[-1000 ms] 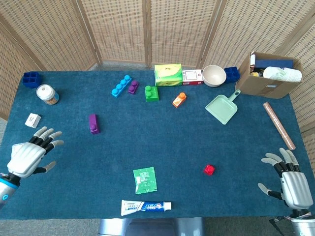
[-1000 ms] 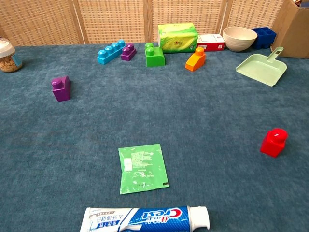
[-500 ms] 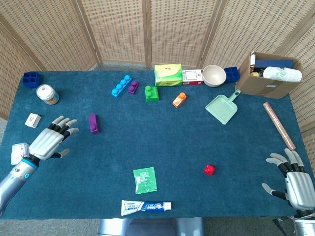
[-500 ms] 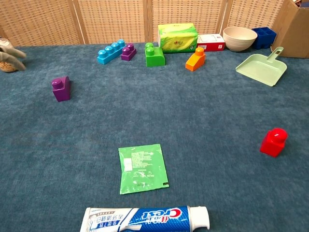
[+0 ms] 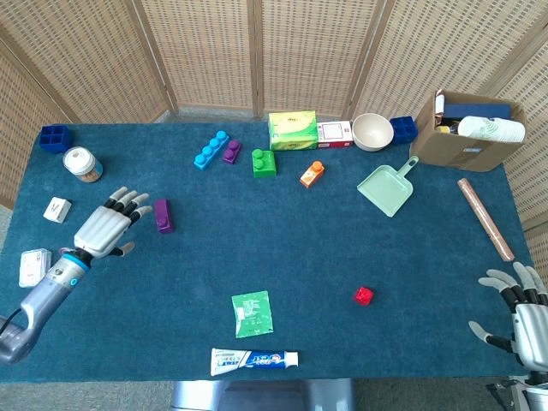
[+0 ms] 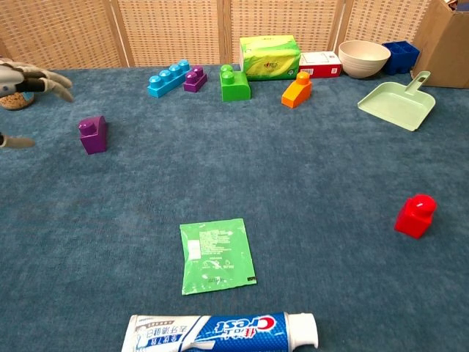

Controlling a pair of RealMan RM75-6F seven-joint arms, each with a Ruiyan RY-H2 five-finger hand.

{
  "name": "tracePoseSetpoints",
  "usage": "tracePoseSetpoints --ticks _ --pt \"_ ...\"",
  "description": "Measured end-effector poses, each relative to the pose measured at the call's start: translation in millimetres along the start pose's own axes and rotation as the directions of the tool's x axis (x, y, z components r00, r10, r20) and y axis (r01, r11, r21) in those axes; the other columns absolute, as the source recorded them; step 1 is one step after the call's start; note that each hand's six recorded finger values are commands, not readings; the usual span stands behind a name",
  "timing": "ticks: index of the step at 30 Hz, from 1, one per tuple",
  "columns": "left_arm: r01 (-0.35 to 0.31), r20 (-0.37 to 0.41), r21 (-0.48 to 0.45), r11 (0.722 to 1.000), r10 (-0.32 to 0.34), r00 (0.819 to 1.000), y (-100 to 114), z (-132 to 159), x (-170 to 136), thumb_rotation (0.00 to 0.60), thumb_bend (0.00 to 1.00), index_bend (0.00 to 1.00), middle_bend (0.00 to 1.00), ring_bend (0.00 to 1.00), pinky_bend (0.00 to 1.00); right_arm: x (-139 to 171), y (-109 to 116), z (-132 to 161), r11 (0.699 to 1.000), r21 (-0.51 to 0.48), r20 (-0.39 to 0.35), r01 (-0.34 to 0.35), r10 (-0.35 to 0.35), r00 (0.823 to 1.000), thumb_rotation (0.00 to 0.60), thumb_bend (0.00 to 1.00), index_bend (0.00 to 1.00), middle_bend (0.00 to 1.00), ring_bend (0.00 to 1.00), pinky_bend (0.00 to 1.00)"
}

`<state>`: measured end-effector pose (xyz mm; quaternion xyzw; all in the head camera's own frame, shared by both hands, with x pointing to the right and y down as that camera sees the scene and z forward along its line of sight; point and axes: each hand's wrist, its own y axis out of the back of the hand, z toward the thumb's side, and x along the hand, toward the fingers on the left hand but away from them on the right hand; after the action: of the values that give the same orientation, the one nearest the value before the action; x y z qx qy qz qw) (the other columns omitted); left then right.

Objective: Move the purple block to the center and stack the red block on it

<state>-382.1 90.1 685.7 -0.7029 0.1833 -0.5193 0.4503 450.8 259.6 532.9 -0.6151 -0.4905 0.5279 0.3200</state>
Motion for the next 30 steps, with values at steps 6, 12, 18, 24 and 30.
tracePoseSetpoints --ticks 6,12,18,24,30 --pt "0.000 -0.008 0.022 1.000 0.000 1.000 0 1 18 0.600 0.34 0.14 0.03 0.00 0.00 2 3 -5 1.000 0.001 0.015 0.007 -0.007 1.000 0.600 0.10 0.31 0.26 0.03 0.04" --pt "0.014 -0.007 0.036 0.999 -0.014 1.000 -3 6 34 0.600 0.34 0.14 0.02 0.00 0.00 4 7 -10 1.000 0.004 0.033 0.018 -0.019 0.999 0.600 0.10 0.31 0.26 0.03 0.04" --pt "0.031 -0.004 0.043 0.999 -0.031 1.000 -9 13 49 0.600 0.34 0.14 0.02 0.00 0.00 7 11 -15 1.000 0.005 0.050 0.028 -0.028 0.998 0.600 0.10 0.31 0.26 0.03 0.04" --pt "0.045 -0.001 0.057 0.997 -0.045 0.999 -13 19 62 0.600 0.34 0.14 0.02 0.00 0.00 10 15 -19 0.999 0.004 0.068 0.038 -0.039 0.997 0.600 0.10 0.31 0.26 0.02 0.04" --pt "0.039 0.004 0.053 0.998 -0.039 0.999 -12 28 80 0.600 0.34 0.15 0.03 0.00 0.00 15 20 -25 0.998 0.002 0.087 0.055 -0.055 0.995 0.600 0.10 0.31 0.26 0.02 0.04"
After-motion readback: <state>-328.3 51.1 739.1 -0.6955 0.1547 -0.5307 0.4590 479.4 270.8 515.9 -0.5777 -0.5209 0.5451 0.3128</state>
